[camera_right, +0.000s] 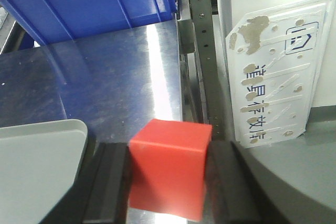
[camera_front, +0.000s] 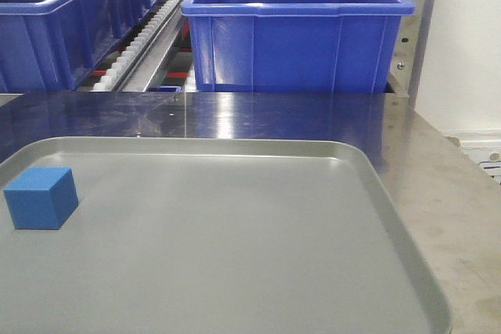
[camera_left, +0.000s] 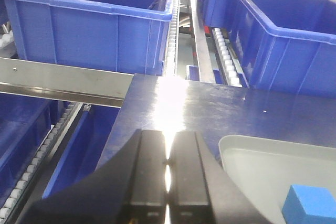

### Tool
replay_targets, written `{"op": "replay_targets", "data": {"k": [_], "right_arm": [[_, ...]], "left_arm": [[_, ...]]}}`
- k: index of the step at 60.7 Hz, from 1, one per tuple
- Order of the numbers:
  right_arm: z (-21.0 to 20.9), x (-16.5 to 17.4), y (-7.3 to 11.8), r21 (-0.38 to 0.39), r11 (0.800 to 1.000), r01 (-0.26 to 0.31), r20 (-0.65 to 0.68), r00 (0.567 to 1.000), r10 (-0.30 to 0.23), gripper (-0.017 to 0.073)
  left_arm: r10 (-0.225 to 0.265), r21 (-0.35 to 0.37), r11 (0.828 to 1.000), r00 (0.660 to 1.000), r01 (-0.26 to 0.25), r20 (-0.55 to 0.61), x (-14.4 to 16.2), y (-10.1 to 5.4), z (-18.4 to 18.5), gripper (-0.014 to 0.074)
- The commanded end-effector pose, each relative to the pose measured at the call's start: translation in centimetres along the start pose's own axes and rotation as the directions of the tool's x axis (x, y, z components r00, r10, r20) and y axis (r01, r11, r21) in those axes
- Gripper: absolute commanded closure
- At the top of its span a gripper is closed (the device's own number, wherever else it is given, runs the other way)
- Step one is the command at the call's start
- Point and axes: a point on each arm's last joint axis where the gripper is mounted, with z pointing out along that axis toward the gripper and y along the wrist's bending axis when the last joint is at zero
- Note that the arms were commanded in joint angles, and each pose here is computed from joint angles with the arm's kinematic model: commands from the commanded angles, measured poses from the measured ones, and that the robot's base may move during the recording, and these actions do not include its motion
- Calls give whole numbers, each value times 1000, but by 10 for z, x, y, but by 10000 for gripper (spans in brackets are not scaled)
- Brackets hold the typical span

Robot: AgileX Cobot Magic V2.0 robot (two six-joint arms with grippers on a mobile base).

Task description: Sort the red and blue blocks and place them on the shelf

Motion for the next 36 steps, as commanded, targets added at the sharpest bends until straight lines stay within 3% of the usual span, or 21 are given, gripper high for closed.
{"op": "replay_targets", "data": {"k": [1,36], "right_arm": [[-4,-16,4,-18,1000,15,111,994,-13,510],[-4,-16,4,-18,1000,15,111,994,-13,510]], "left_arm": [[-10,23,1000,999,9,51,7,0,0,459],[-10,23,1000,999,9,51,7,0,0,459]]}}
